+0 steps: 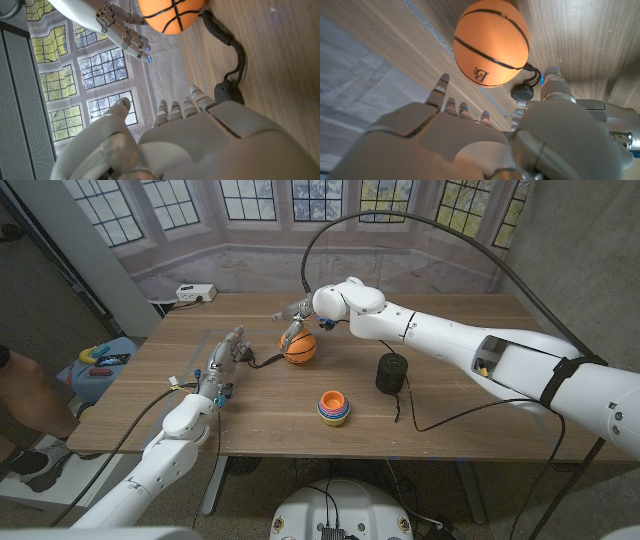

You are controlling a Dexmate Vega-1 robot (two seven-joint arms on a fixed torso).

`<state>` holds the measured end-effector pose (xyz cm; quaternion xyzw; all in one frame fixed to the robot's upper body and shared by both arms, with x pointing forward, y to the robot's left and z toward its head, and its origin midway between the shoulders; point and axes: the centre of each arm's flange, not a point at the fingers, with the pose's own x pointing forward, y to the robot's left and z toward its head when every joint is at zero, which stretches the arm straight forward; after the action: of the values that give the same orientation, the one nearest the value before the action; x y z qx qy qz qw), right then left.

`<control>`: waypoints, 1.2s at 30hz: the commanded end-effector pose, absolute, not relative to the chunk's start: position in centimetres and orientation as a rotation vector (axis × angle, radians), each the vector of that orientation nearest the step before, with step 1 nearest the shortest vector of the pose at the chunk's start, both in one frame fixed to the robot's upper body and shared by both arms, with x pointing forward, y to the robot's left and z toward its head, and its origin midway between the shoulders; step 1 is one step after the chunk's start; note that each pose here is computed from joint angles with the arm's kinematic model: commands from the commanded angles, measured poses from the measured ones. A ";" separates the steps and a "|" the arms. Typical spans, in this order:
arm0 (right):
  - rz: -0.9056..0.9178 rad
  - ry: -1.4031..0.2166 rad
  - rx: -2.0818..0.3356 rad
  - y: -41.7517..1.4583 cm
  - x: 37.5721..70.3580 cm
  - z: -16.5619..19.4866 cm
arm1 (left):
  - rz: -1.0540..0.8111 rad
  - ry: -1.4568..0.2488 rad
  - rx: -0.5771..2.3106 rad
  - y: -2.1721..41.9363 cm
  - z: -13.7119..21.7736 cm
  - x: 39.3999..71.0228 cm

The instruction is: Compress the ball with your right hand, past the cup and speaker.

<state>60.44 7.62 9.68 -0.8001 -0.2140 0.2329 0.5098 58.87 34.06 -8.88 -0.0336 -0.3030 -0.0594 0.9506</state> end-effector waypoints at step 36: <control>0.506 -0.540 -2.153 8.7 62.0 7.2 | -0.139 -0.579 -0.068 32.4 -10.0 58.5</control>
<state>61.48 8.52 7.71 -0.8518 -0.2173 0.2043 0.4307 58.72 32.45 -9.46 -0.0335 -0.2914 -0.0685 0.9536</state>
